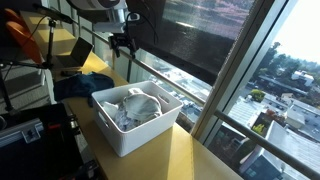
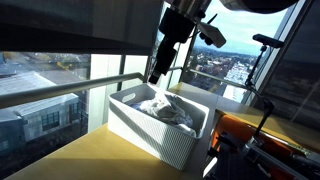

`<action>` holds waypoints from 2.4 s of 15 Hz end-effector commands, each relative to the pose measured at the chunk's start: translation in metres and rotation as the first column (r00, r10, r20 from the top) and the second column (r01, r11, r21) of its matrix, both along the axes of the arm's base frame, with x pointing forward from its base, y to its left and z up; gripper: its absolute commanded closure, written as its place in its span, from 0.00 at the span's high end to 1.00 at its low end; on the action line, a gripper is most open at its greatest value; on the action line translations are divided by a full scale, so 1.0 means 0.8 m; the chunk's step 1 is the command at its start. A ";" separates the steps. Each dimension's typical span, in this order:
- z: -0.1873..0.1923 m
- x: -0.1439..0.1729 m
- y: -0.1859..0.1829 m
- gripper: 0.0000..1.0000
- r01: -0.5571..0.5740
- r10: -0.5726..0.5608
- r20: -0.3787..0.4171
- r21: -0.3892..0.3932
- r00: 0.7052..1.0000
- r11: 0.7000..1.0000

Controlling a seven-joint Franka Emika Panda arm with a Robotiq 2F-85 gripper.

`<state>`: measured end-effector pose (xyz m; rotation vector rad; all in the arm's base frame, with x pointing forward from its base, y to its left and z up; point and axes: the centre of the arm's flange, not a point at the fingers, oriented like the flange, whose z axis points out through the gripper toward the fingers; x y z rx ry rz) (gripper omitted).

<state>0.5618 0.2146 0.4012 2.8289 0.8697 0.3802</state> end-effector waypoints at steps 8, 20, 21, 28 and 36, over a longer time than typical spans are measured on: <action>-0.257 -0.092 0.192 1.00 -0.266 0.267 -0.273 0.042 0.924 0.963; -0.404 -0.122 0.265 0.49 -0.351 0.358 -0.404 0.095 0.842 0.932; -0.394 -0.117 0.259 0.43 -0.347 0.354 -0.398 0.091 0.846 0.933; -0.270 -0.044 0.184 0.00 -0.266 0.272 -0.307 0.062 0.912 0.962; -0.031 0.018 0.115 0.01 -0.187 0.190 -0.039 0.061 0.981 0.980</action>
